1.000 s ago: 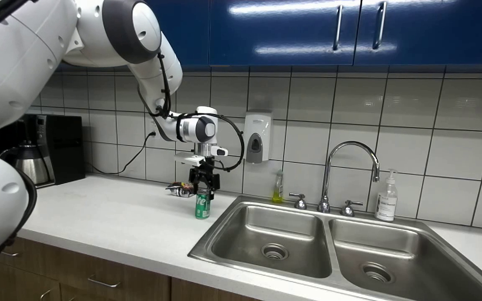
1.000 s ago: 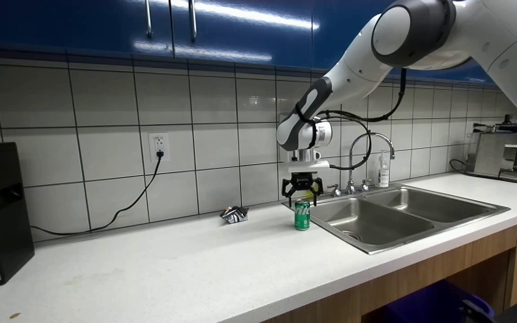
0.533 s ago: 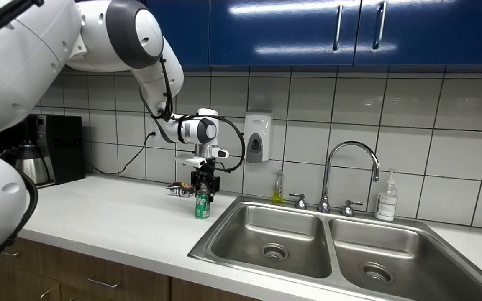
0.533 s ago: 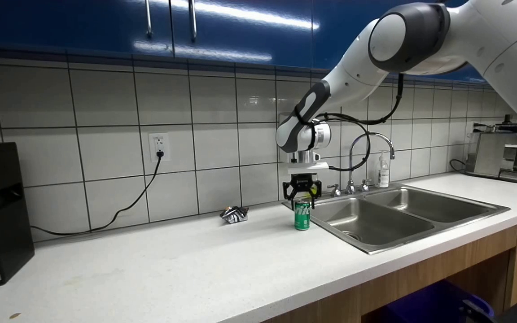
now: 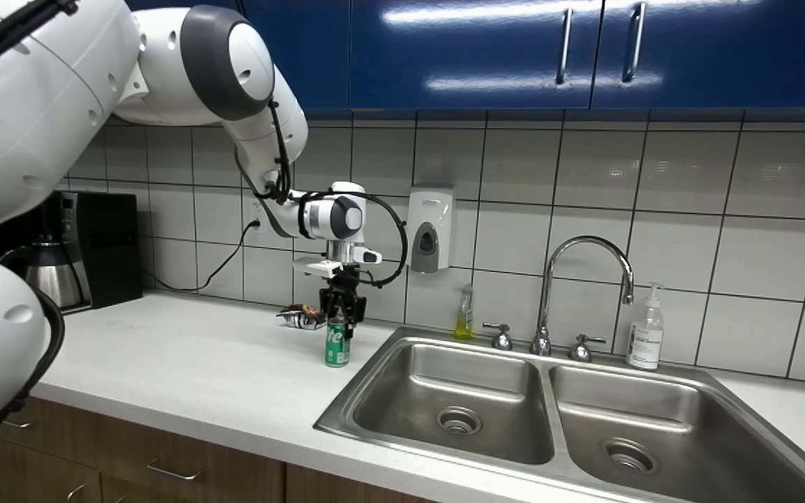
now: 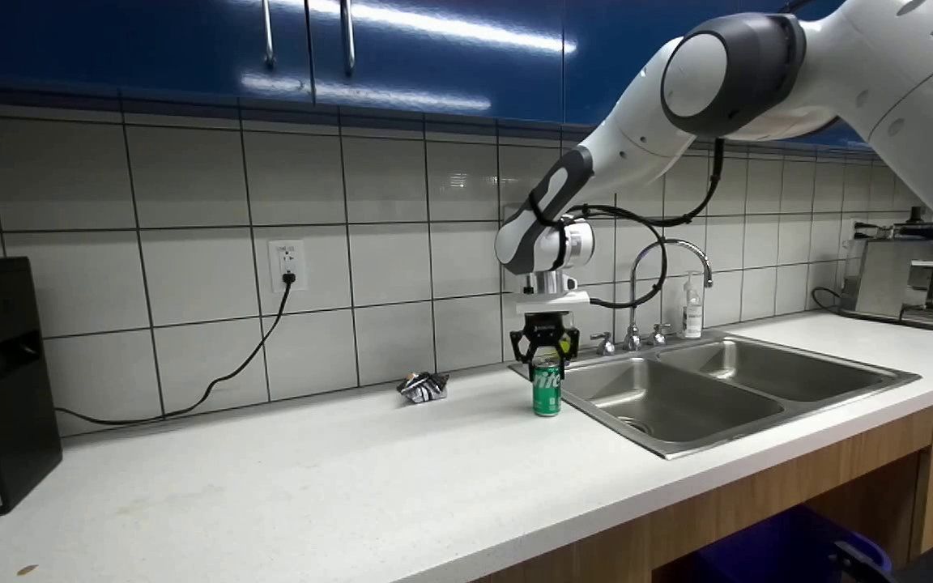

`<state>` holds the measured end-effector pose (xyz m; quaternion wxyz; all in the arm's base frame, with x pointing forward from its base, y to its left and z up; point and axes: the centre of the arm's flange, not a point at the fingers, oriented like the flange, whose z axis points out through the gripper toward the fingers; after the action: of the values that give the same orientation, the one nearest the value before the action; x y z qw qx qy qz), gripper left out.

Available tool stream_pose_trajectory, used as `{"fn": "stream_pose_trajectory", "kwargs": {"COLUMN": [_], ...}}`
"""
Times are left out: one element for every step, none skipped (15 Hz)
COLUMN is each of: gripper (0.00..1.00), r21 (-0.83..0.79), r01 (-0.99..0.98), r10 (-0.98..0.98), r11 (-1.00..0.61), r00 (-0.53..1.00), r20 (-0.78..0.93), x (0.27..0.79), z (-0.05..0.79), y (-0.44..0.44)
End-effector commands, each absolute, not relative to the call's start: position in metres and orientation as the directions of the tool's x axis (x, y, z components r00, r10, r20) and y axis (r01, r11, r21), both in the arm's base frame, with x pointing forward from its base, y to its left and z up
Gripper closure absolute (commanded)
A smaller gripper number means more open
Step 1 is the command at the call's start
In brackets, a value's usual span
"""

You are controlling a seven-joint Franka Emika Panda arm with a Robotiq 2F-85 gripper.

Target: Put the can in the left sink

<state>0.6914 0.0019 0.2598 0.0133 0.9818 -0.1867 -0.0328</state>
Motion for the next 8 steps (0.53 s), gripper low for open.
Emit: {"fn": "stream_pose_trajectory", "kwargs": {"gripper": [0.62,0.62,0.62,0.62,0.62,0.62,0.62,0.62], "r21": [0.056,0.053,0.051,0.05,0.049,0.049,0.048,0.047], "r01": [-0.39,-0.39,-0.392,-0.393,-0.392,-0.393,-0.394,-0.397], "r10": [-0.393,-0.393,-0.395,-0.396,-0.395,-0.395,-0.397,-0.4], "r11": [-0.919,-0.919,-0.919,-0.918,-0.919,-0.918,-0.918,-0.917], "r00": [0.916,0.917,0.916,0.916,0.916,0.916,0.916,0.915], "r20": [-0.077,-0.074,-0.073,-0.071,-0.07,-0.068,-0.066,-0.062], "x": [0.697,0.696,0.696,0.696,0.696,0.696,0.696,0.696], "z": [0.274,0.28,0.283,0.287,0.29,0.295,0.298,0.302], "y": [0.009,0.011,0.012,0.013,0.014,0.015,0.015,0.015]}}
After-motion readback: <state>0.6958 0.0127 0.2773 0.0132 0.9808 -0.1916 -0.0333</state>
